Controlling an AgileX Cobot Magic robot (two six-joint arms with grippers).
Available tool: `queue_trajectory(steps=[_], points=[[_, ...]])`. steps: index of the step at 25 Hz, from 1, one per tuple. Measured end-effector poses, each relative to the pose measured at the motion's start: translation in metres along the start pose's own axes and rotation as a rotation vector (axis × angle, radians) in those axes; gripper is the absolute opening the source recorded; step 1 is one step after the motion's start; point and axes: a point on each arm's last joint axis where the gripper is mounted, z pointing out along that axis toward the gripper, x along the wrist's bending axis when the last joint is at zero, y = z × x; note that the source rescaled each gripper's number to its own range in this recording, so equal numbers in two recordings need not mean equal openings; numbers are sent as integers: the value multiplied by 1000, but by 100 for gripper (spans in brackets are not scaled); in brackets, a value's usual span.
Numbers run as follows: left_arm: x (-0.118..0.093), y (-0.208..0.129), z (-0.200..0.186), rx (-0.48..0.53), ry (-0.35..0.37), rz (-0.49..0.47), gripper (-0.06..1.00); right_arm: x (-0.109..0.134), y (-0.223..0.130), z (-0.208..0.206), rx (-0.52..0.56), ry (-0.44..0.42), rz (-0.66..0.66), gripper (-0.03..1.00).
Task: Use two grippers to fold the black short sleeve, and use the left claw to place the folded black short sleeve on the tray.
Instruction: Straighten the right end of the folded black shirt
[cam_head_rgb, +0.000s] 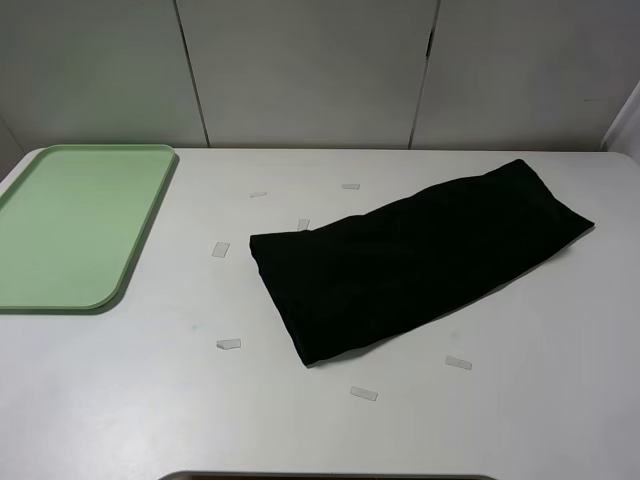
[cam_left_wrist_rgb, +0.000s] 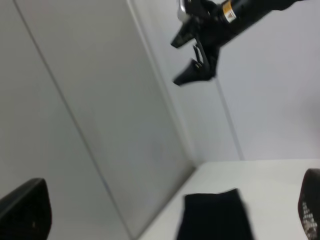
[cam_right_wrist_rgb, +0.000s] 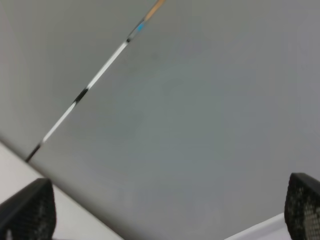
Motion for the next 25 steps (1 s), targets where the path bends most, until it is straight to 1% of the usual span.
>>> queue_trajectory(steps=[2,4,7,8,10,13,14,16,17,18,25], points=[[-6,-4,-14,18,-21,-4,100,-4,2,-13,-28,-18,30,100],[-12,-11,-25,73,-40,-24,100,-7,4,-26,-51,-31,52,100],[-17,-24,-39,187,-36,-138,100,-11,6,-45,-83,-42,85,100],[-17,-29,-43,233,-21,-172,100,-12,6,-51,-95,-45,94,100],[-17,-38,-52,309,22,-204,100,-13,7,-60,-116,-46,113,100],[-13,-48,-65,360,117,-232,100,-14,8,-71,-140,-43,140,100],[-12,-50,-66,378,141,-243,100,-14,8,-73,-142,-41,145,100],[-12,-58,-63,420,158,-252,100,-14,7,-75,-141,-32,157,100],[-12,-58,-63,420,158,-252,100,-14,7,-75,-139,-29,161,100],[-14,-68,-57,463,160,-265,100,-13,7,-75,-136,-23,165,100],[-27,-120,-30,636,148,-334,100,-11,6,-75,-129,-2,186,100]])
